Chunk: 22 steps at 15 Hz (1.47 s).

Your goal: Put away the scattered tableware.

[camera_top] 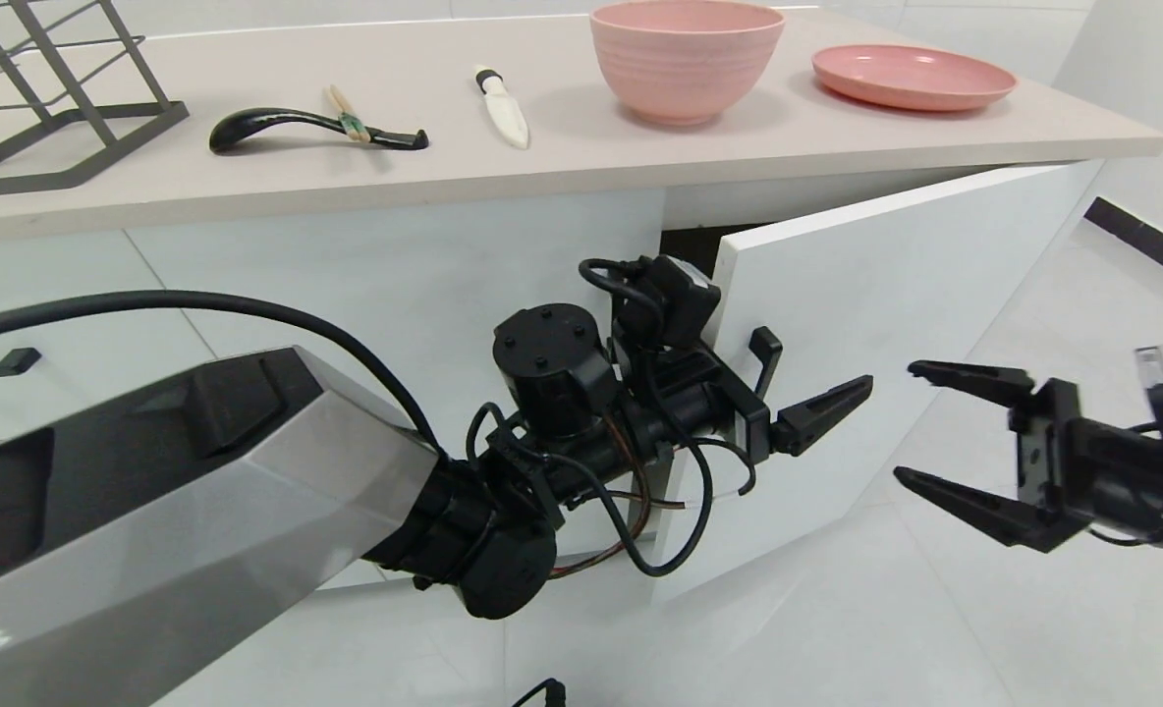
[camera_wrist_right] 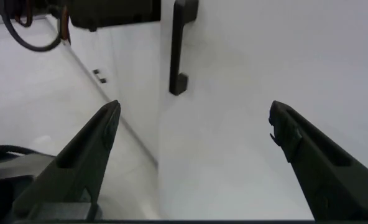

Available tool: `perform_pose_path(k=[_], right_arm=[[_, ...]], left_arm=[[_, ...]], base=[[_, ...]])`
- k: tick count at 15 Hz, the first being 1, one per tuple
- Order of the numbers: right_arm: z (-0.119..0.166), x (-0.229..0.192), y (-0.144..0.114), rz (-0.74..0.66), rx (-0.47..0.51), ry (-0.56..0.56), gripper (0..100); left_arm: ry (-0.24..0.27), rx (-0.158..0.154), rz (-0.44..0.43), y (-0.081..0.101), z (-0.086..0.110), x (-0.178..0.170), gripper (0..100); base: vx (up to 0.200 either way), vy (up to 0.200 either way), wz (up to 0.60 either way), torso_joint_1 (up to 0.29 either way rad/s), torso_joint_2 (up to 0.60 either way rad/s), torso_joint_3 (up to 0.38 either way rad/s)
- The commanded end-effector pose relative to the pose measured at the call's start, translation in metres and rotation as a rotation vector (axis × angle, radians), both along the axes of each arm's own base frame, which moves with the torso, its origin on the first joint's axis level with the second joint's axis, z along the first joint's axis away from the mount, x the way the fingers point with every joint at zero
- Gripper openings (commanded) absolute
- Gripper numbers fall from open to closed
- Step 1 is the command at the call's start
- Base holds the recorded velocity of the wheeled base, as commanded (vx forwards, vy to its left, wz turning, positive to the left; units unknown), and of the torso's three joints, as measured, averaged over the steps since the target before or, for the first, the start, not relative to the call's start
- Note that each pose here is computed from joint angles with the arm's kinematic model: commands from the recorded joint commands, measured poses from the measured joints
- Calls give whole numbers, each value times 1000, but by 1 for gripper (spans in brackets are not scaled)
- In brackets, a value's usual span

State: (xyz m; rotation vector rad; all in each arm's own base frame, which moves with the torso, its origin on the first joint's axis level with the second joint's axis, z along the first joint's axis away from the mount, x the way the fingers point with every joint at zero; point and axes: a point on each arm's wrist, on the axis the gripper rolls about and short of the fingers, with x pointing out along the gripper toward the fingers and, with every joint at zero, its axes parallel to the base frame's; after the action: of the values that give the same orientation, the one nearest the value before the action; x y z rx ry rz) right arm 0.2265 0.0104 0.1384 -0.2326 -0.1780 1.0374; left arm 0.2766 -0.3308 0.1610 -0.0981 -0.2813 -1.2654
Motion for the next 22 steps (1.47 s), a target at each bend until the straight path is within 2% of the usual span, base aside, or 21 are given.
perform_pose_path(k=[1,2,3,7,11,13,14,16,19,22], right_arm=[[46,-52,-11,-75,-17,-229,100],[63,-72,-13,-104,-29,-328,100],[70,-82,-16,-143,-40,-381,100],[92,-87,-24,-253,-35,-475,100],[97,-90,-32,-412,14,-473,100],[96,-99,-32,-446,14,-460,100],[95,-105,-31,-450,15,-442,100],[92,-129,-24,-461,20,-359,100],[91,-155,-16,-513,41,-295,100],[98,-177,-9,-522,40,-305,100]], left_arm=[[-1,-5,5,1,0,-1,100],[-6,-11,-1,-1,1,-3,100],[-6,-14,-8,-2,0,-7,100],[31,-10,-46,-9,-8,-25,100],[44,-10,-54,-12,-9,-29,100],[124,-21,-54,-20,-14,-42,100],[136,-19,-58,-22,-16,-45,100],[145,-6,-68,-24,-20,-49,100],[150,2,-85,-29,-24,-54,100],[160,17,-119,-39,-32,-66,100]], base=[[0,0,0,0,0,0],[0,0,0,0,0,0],[0,0,0,0,0,0],[0,0,0,0,0,0],[0,0,0,0,0,0],[0,0,0,0,0,0],[0,0,0,0,0,0],[0,0,0,0,0,0],[0,0,0,0,0,0],[0,0,0,0,0,0]])
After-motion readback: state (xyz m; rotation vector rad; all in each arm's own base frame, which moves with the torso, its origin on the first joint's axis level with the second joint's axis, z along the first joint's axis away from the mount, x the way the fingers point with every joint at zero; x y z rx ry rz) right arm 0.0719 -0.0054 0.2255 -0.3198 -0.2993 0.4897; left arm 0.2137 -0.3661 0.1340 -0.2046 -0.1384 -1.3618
